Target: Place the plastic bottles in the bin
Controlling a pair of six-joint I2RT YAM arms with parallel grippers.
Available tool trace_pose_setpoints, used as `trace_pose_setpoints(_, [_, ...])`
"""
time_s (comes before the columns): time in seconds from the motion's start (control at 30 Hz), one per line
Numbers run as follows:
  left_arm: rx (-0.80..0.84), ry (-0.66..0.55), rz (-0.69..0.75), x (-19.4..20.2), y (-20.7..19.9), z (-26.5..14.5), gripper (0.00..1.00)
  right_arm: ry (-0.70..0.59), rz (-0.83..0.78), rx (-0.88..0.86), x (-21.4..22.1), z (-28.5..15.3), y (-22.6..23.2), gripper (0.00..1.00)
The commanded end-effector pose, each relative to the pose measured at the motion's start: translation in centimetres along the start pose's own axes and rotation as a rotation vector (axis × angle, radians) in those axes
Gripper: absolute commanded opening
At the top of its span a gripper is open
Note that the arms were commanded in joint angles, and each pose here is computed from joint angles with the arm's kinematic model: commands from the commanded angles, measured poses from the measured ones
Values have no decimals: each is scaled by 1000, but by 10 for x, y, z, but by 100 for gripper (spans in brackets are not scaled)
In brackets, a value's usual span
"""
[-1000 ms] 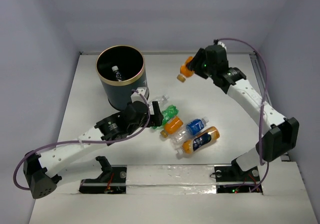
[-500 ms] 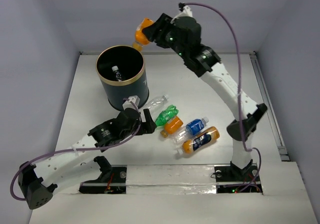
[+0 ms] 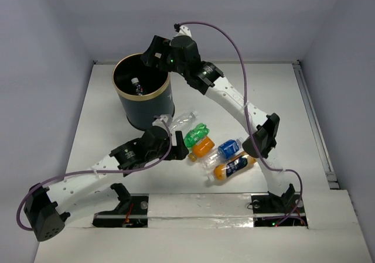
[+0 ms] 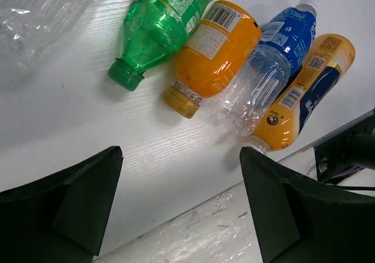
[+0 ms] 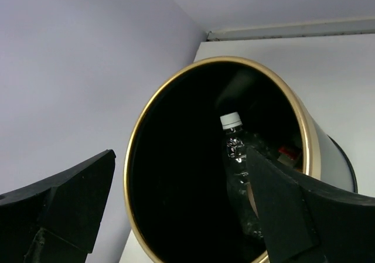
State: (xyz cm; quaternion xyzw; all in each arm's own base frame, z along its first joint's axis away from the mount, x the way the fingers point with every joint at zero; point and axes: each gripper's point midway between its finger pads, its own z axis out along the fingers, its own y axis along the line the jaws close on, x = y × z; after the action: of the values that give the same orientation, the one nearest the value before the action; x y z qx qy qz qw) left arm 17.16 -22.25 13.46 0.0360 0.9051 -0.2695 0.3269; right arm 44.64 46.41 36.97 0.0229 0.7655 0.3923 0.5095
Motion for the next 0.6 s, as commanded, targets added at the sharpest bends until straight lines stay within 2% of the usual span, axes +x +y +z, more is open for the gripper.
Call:
trace_pose_setpoints(0.0, [76,-16,36,-9,-19,4,79,-142,-10,-122,-67,-46,47,99])
trace_pose_setpoints(0.1, [107,-13,72,-14,-33,6,79,-159,-26,-128,-79,-66,50,98])
trace_pose_setpoints(0.13, [119,-8,87,-13,-38,6,78,-163,-28,-129,-81,-72,50,89])
trace_pose_setpoints(0.17, [124,-12,94,-16,-41,7,78,-129,-40,-101,-65,-70,37,82])
trace_pose_setpoints(0.2, [153,-4,125,-15,-52,8,78,-177,-35,-133,-86,-95,48,72])
trace_pose_setpoints(0.23, [165,0,140,-15,-58,8,77,-182,-38,-127,-87,-103,44,49])
trace_pose_setpoints(0.27, [177,-1,154,-17,-64,8,77,-146,-51,-70,-65,-101,21,40])
trace_pose_setpoints(0.3, [189,-1,166,-19,-74,11,77,-208,-36,-98,-92,-132,26,31])
trace_pose_setpoints(0.33, [205,8,198,-16,-82,11,77,-218,-23,-82,-96,-142,14,22])
trace_pose_setpoints(0.37, [201,26,218,-12,-87,17,77,-222,-14,-68,-97,-151,4,19])
trace_pose_setpoints(0.4, [226,14,234,-17,-101,15,76,-175,-17,-8,-75,-152,-26,15])
trace_pose_setpoints(0.43, [234,19,263,-16,-108,17,75,-213,8,-16,-90,-182,-28,12])
trace_pose_setpoints(0.47, [243,48,301,-4,-119,23,74,-224,17,32,-95,-193,-51,12])
trace_pose_setpoints(0.5, [271,36,317,-9,-136,20,72,-184,27,93,-74,-196,-82,11])
trace_pose_setpoints(0.57, [307,56,378,5,-160,21,71,-244,52,118,-94,-238,-105,11])
